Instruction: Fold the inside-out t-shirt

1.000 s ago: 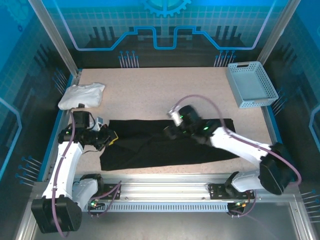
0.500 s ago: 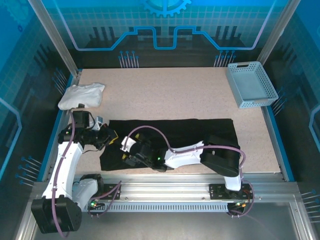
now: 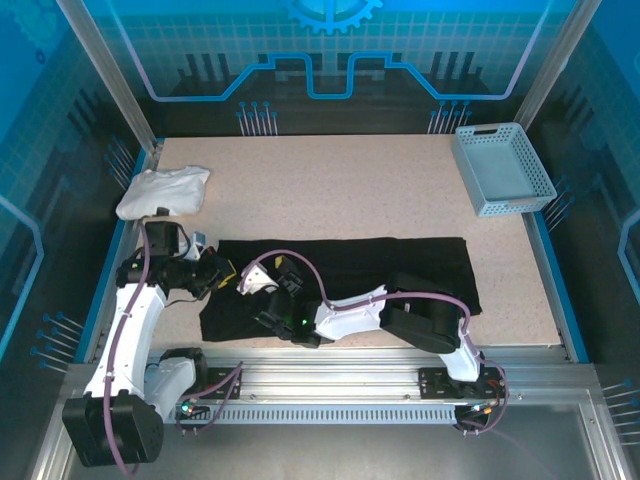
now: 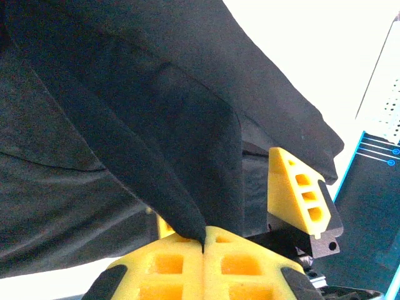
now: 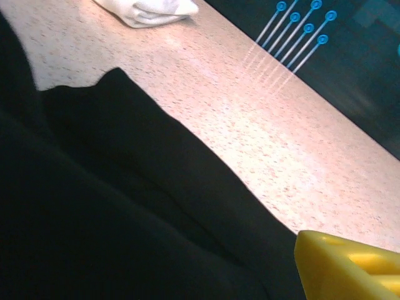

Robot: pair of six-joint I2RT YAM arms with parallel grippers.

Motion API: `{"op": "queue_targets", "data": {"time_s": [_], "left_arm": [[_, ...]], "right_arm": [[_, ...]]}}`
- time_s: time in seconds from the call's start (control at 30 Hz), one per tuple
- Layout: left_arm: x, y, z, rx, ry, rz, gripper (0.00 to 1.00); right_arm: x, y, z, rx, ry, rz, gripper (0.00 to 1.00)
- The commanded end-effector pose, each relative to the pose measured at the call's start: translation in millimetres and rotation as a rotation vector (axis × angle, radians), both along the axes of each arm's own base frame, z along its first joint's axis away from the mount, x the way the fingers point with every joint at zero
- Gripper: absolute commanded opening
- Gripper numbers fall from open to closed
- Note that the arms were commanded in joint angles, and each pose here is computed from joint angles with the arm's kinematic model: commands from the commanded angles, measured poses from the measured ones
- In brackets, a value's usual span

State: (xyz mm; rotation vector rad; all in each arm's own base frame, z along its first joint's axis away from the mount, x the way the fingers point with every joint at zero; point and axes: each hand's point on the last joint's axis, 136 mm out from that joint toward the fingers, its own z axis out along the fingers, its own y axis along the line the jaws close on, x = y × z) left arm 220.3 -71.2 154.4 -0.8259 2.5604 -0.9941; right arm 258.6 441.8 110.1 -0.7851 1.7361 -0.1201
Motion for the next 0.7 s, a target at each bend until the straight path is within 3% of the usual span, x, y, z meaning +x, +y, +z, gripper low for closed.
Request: {"op": "queue_targets", "data": {"time_s": [0.0,0.13,0.5,0.63,0.67], "left_arm": [[-2,-1,-2,-0.022,0.001,0.007,0.00],[-4,1,-4,-0.005,0.003,0.007,0.00],[-15,8,-17,0.048,0.050,0.035,0.00],[-21,9,-21,0.064,0.093,0.037,0.01],[-23,9,-22,0.068,0.105,0.035,0.06]], "right_arm": [[3,-27,20,0.002,-0.028,-0.067,0.62],[-3,-36,20,-0.044,0.012,-0.018,0.48],[-48,-45,-14,-0.226,0.229,0.328,0.07],[-60,-55,-32,-0.258,0.339,0.409,0.04],[-64,-57,-38,-0.266,0.374,0.429,0.05]]}}
